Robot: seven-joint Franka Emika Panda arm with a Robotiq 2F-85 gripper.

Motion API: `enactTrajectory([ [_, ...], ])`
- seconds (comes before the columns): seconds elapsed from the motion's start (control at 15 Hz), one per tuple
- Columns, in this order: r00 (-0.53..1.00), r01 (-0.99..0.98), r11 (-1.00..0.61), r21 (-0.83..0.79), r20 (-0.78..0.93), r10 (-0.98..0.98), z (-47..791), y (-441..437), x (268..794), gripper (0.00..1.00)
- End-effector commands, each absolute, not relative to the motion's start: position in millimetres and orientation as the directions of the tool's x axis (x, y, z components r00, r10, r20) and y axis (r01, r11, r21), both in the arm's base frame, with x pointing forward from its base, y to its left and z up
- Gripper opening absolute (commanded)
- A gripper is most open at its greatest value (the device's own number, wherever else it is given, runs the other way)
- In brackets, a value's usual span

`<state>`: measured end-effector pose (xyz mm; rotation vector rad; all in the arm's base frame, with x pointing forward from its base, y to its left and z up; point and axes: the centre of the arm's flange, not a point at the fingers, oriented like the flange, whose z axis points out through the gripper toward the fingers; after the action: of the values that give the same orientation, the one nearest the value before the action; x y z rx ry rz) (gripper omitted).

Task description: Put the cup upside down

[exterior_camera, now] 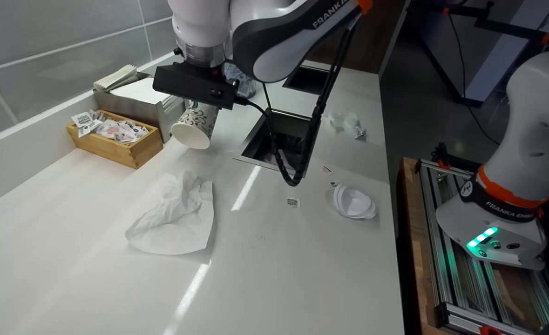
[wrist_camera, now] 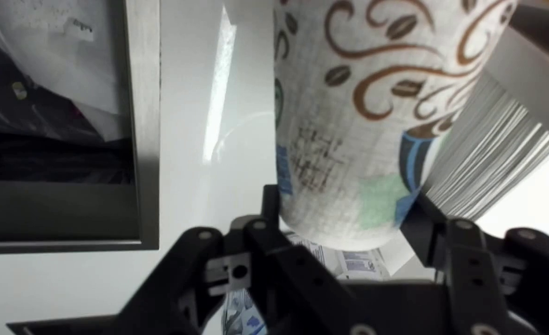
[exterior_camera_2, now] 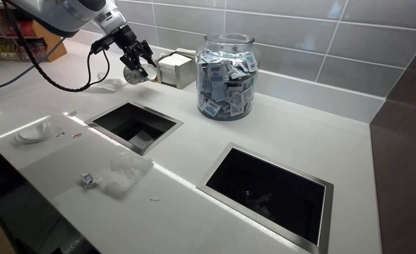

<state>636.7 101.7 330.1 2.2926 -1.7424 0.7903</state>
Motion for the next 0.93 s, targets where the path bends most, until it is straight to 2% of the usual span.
enactTrajectory([
  [0.0,0.159,-0.945,-0.302,-0.127,0.627,-0.763,331.6,113.3,618.9,0.4],
  [0.53,0.147,-0.948,-0.316,-0.028,0.842,-0.519,314.4,120.3,615.6,0.4],
  [0.87,0.147,-0.945,-0.328,0.011,0.907,-0.395,291.8,117.6,618.3,0.4],
])
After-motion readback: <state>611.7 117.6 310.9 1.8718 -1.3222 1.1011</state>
